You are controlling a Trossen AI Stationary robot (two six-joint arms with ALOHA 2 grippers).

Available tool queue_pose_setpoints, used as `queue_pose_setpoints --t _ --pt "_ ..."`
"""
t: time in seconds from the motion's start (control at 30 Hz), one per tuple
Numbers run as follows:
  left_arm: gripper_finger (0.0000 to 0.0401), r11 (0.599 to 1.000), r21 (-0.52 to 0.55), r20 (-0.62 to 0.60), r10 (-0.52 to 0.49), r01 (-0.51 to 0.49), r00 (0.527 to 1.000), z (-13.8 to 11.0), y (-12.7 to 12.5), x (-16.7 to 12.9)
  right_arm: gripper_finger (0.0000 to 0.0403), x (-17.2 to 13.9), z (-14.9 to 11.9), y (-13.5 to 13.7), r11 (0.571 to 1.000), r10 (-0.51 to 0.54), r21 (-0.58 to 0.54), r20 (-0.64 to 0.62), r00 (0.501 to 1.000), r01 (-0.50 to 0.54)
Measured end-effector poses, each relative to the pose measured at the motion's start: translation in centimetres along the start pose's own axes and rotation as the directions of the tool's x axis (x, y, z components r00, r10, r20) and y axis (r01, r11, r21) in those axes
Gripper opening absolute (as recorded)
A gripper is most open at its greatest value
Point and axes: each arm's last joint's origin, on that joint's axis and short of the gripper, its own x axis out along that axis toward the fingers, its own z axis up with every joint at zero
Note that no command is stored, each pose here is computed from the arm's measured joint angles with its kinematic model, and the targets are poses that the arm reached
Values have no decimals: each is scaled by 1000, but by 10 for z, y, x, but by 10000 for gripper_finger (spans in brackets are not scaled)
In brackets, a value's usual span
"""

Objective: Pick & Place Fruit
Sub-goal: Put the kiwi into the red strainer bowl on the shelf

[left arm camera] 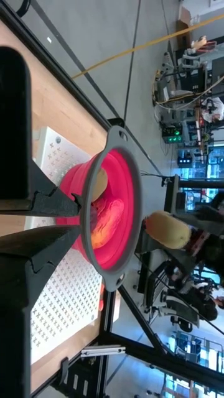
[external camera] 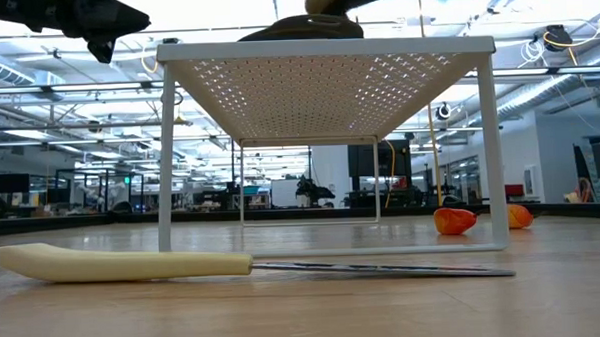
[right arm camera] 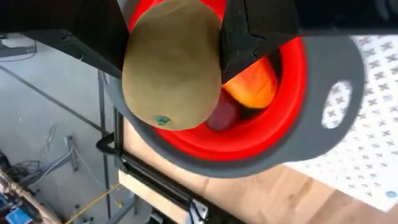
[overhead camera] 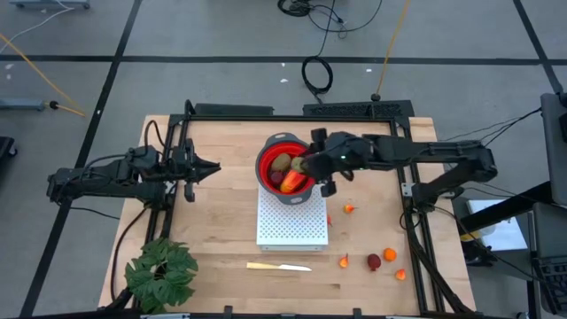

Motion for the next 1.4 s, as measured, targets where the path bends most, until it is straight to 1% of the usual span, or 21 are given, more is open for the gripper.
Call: queue_pose_setpoints --t 0.07,0.13,0.2,0.27,0.37,0.43,0.57,0.7,0.77,0.97,1.07,1.13,1.3,1.4 --pt "31 1000 0 0 0 0 1000 0 0 0 199 8 4 -2 1000 2 -24 -11 1000 -3" --pt "31 1000 -1 0 0 0 1000 0 0 0 199 15 2 -1 998 25 -56 -58 998 -28" --pt "31 1000 -1 -1 0 0 1000 0 0 0 199 22 5 -7 997 7 -77 -46 999 -10" --pt "31 1000 -3 -1 0 0 1000 0 0 0 199 26 2 -10 996 9 -93 -69 998 -15" --pt "31 1000 -4 -1 0 0 1000 0 0 0 199 32 0 -18 996 -11 -89 -78 997 4" --pt "31 1000 -8 0 0 0 1000 0 0 0 199 33 -7 -21 996 -3 -84 -118 993 -7" --pt "31 1000 -8 -1 0 0 1000 0 0 0 199 32 -11 -28 996 -17 -86 -127 992 6" --pt "31 1000 -5 -1 0 0 1000 0 0 0 199 33 -11 -29 996 -16 -87 -122 992 5" --pt "31 1000 -4 -2 0 0 1000 0 0 0 199 33 -10 -28 996 12 -83 -103 995 -21" --pt "31 1000 -4 -1 0 0 1000 0 0 0 199 41 -12 -25 998 40 -51 -109 993 -46" --pt "31 1000 -4 -2 0 0 1000 0 0 0 199 49 -12 -24 996 70 -45 -90 994 -74" --pt "31 1000 -4 -1 0 0 1000 0 0 0 199 54 -15 -22 995 88 -44 -107 990 -93" --pt "31 1000 -3 -1 0 0 1000 0 0 0 199 57 -10 -24 997 64 -42 -64 996 -67" --pt "31 1000 -3 -2 0 0 1000 0 0 0 199 59 -12 -23 996 71 -42 -75 995 -74"
